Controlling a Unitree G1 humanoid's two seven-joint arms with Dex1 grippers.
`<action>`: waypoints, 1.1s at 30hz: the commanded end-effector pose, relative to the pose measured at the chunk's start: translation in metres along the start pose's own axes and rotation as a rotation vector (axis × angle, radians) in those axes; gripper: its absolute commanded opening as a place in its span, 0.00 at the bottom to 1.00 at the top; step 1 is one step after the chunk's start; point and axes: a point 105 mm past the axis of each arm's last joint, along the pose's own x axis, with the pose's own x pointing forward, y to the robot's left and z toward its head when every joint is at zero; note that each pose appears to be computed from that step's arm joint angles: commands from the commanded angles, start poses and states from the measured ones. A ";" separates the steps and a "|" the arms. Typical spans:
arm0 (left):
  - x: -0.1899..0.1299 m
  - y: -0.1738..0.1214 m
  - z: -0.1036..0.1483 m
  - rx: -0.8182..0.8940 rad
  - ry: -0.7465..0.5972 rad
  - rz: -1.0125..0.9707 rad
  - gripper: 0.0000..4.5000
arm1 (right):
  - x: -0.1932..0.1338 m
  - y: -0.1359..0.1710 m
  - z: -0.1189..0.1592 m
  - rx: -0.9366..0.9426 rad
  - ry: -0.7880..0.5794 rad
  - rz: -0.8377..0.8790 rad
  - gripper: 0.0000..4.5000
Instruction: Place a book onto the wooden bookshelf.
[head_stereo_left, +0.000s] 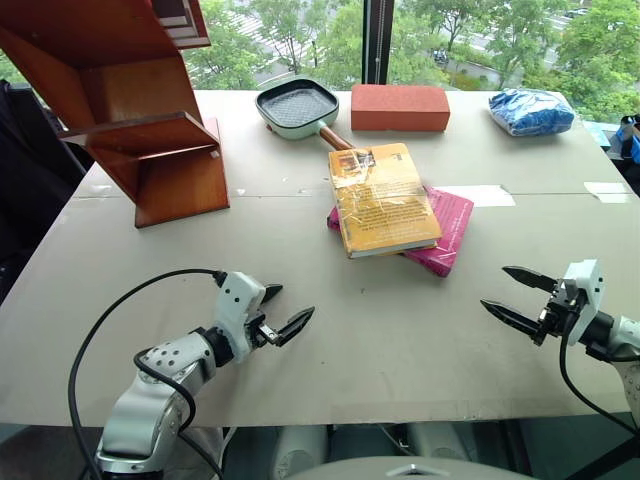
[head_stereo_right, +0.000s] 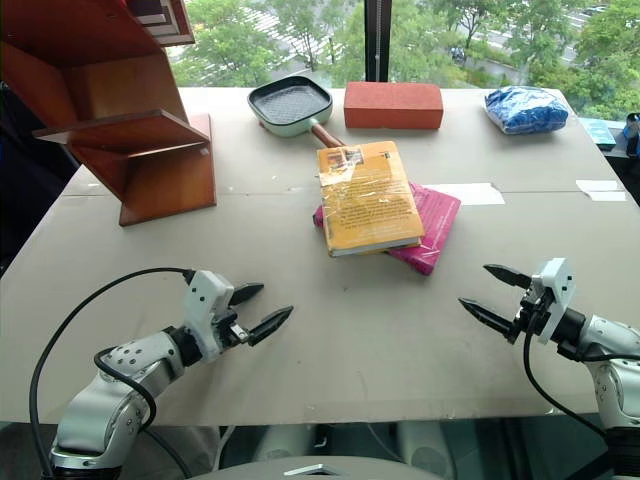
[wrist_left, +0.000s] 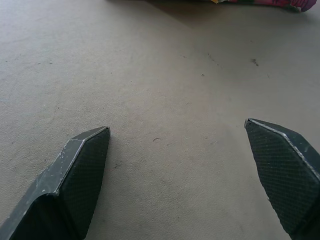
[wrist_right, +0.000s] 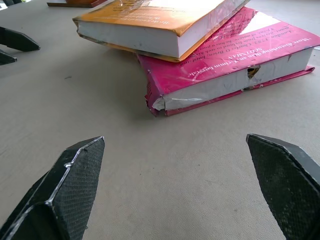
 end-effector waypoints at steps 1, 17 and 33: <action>-0.002 0.005 0.007 0.028 -0.017 0.011 0.99 | -0.002 -0.002 0.010 -0.041 -0.023 0.006 1.00; 0.000 0.012 0.013 0.011 -0.027 0.008 0.99 | -0.002 0.002 0.013 -0.046 -0.050 0.009 1.00; 0.045 0.015 0.050 -0.331 -0.172 -0.086 0.99 | -0.014 0.031 0.064 -0.043 -0.169 0.105 1.00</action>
